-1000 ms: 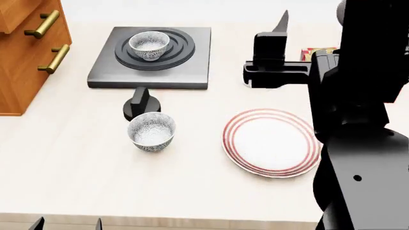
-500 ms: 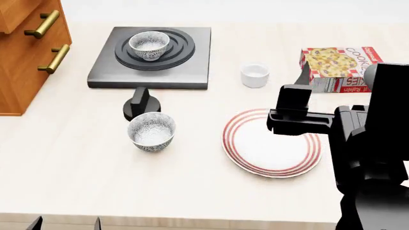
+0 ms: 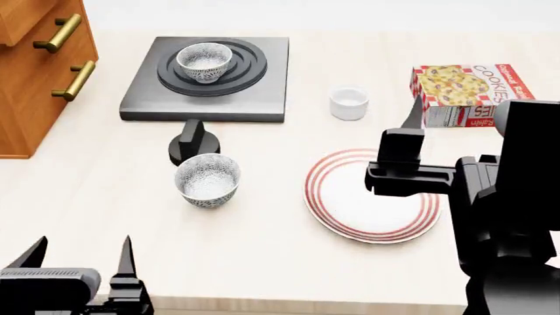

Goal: Pick the akita bowl on the stove and place it on the plate.

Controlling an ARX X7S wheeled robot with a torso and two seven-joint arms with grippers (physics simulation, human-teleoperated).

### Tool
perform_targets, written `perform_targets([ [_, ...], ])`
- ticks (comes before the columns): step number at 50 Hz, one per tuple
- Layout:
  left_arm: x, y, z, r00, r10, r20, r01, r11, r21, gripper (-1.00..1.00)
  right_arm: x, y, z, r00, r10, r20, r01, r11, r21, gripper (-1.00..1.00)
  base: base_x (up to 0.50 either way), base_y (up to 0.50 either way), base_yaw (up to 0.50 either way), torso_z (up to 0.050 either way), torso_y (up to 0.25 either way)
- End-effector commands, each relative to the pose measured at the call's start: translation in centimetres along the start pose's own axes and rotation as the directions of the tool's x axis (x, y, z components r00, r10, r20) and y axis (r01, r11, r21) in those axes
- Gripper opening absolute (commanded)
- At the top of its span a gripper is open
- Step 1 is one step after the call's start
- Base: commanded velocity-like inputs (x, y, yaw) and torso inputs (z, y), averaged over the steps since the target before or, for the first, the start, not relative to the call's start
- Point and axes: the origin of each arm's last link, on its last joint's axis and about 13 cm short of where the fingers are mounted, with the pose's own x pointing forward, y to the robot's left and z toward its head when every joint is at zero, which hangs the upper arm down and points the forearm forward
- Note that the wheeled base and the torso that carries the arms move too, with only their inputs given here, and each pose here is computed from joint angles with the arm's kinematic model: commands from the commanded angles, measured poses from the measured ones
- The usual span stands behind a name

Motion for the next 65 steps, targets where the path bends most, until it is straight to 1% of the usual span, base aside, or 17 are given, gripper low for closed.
perform_targets([
  [1,2.3,-0.7,5.1,0.999,-0.01,0.048,0.007,0.997,0.074,1.0,0.0,0.0,0.0,1.0,0.0,-0.004,0.0,1.0,0.0,1.0,0.0,0.0,0.0,0.0,0.0],
  [2,2.5,-0.7,5.4,0.999,-0.008,0.051,0.003,0.997,0.08,1.0,0.0,0.0,0.0,1.0,0.0,-0.004,0.0,1.0,0.0,1.0,0.0,0.0,0.0,0.0,0.0],
  [3,3.0,-0.8,6.1,0.998,0.004,0.064,-0.011,0.994,0.11,1.0,0.0,0.0,-0.1,1.0,0.001,-0.005,-0.001,1.0,0.0,1.0,0.0,0.0,0.0,0.0,0.0],
  [6,4.0,-1.0,7.1,0.997,0.006,0.076,-0.016,0.991,0.132,1.0,0.0,0.0,-0.1,1.0,0.003,-0.005,-0.003,1.0,-0.002,1.0,0.0,0.0,0.0,0.0,0.0],
  [7,4.5,-1.1,7.7,0.996,0.012,0.088,-0.026,0.986,0.162,1.0,0.0,0.1,0.0,1.0,0.003,-0.006,-0.003,1.0,-0.002,1.0,0.0,0.0,0.0,0.0,0.0],
  [10,5.2,-1.3,8.6,0.996,0.04,0.083,-0.054,0.983,0.176,1.0,0.0,0.0,-0.1,1.0,0.002,-0.006,-0.002,1.0,-0.003,1.0,0.0,0.0,0.0,0.0,0.0],
  [11,5.7,-1.4,9.1,0.996,0.039,0.083,-0.054,0.98,0.191,1.0,0.1,0.0,-0.1,1.0,0.002,-0.007,-0.003,1.0,-0.004,1.0,0.0,0.0,0.0,0.0,0.0],
  [14,6.3,-1.6,9.7,0.997,0.032,0.071,-0.046,0.979,0.199,1.0,0.1,0.0,-0.2,1.0,0.003,-0.007,-0.003,1.0,-0.004,1.0,0.0,0.0,0.0,0.0,0.0],
  [15,7.0,-1.9,10.8,0.999,-0.002,0.054,-0.011,0.97,0.244,1.0,0.1,0.0,-0.2,1.0,0.0,-0.003,0.0,1.0,-0.009,1.0,0.0,0.0,0.0,0.0,0.0],
  [18,7.7,-2.1,11.8,0.999,-0.016,0.047,0.004,0.969,0.246,1.0,0.1,0.0,-0.3,1.0,-0.001,-0.002,0.001,1.0,-0.015,1.0,0.0,0.0,0.0,0.0,0.0],
  [20,8.1,-2.1,12.4,0.997,-0.017,0.069,0.001,0.975,0.22,1.0,0.1,0.1,-0.2,1.0,0.002,-0.002,-0.002,1.0,-0.018,1.0,0.0,0.0,0.0,0.0,0.0],
  [21,8.1,-2.1,12.6,0.998,-0.021,0.058,0.008,0.976,0.216,1.0,0.1,0.1,-0.2,1.0,0.007,0.008,-0.007,1.0,-0.002,1.0,0.0,0.0,0.0,0.0,0.0],
  [22,8.2,-2.2,12.8,0.998,-0.03,0.059,0.017,0.976,0.218,1.0,0.0,0.1,-0.2,1.0,0.005,0.002,-0.005,1.0,-0.008,1.0,0.0,0.0,0.0,0.0,0.0],
  [23,8.5,-2.7,14.0,0.996,-0.082,0.017,0.079,0.987,0.139,1.0,-0.2,0.1,-0.3,1.0,0.026,0.017,-0.026,1.0,0.008,1.0,0.0,0.0,0.0,0.0,0.0],
  [39,8.3,-2.6,14.2,0.996,-0.086,0.026,0.082,0.987,0.141,1.0,-0.2,0.1,-0.3,0.999,0.031,0.009,-0.032,0.999,0.003,1.0,0.0,-0.04,0.0,0.0,0.0],
  [49,8.3,-2.5,14.4,0.996,-0.085,0.03,0.08,0.986,0.144,1.0,-0.2,0.0,-0.3,1.0,0.028,0.006,-0.028,1.0,0.006,1.0,-0.04,-0.28,0.0,0.0,0.0],
  [65,8.3,-2.5,14.1,0.996,-0.083,0.027,0.078,0.986,0.148,1.0,-0.1,-0.1,-0.4,1.0,0.02,0.005,-0.02,1.0,0.013,1.0,-0.07,-0.35,0.0,0.0,0.0],
])
